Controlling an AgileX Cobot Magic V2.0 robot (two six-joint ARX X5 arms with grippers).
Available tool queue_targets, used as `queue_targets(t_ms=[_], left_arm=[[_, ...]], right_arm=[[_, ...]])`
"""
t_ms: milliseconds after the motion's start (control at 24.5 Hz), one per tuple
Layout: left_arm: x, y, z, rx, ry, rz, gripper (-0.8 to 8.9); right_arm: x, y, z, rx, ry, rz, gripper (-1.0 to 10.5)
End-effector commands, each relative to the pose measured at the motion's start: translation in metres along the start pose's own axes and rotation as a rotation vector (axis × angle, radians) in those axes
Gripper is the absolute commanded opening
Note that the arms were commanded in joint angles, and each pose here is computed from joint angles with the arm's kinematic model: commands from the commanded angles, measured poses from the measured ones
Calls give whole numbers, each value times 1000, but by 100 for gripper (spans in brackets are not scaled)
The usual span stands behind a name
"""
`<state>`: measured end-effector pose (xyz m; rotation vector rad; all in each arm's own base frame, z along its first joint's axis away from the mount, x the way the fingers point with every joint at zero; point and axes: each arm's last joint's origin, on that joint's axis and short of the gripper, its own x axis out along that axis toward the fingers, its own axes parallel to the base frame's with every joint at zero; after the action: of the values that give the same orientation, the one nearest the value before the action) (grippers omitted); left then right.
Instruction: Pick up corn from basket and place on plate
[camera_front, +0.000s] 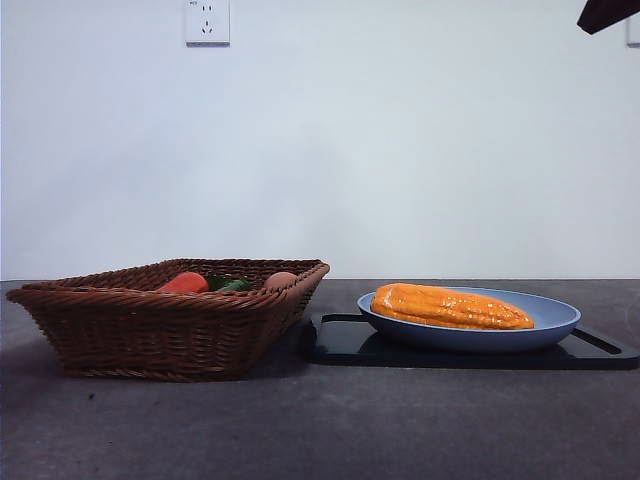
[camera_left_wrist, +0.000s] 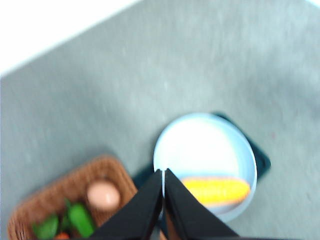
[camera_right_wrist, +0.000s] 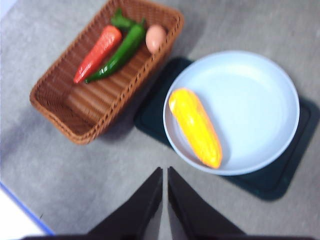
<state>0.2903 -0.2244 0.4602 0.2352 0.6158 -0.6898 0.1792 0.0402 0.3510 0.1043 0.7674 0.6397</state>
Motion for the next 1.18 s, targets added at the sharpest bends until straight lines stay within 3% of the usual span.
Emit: queue_targets(t_ms=[41, 204, 612, 898, 1183], left_arm=[[-10, 6, 15, 28, -138, 25, 8], [-51, 30, 27, 53, -326, 109, 8], [-148, 81, -1, -42, -430, 311, 8], [-176, 102, -65, -123, -413, 482, 8], [-168, 96, -151, -156, -497, 600, 8]], right_arm=[[-1, 1, 8, -34, -43, 3, 3], [-2, 1, 13, -59, -89, 0, 3], [-3, 1, 22, -108, -175, -4, 3], [-4, 2, 27, -136, -225, -7, 3], [-5, 2, 31, -160, -267, -9, 3]])
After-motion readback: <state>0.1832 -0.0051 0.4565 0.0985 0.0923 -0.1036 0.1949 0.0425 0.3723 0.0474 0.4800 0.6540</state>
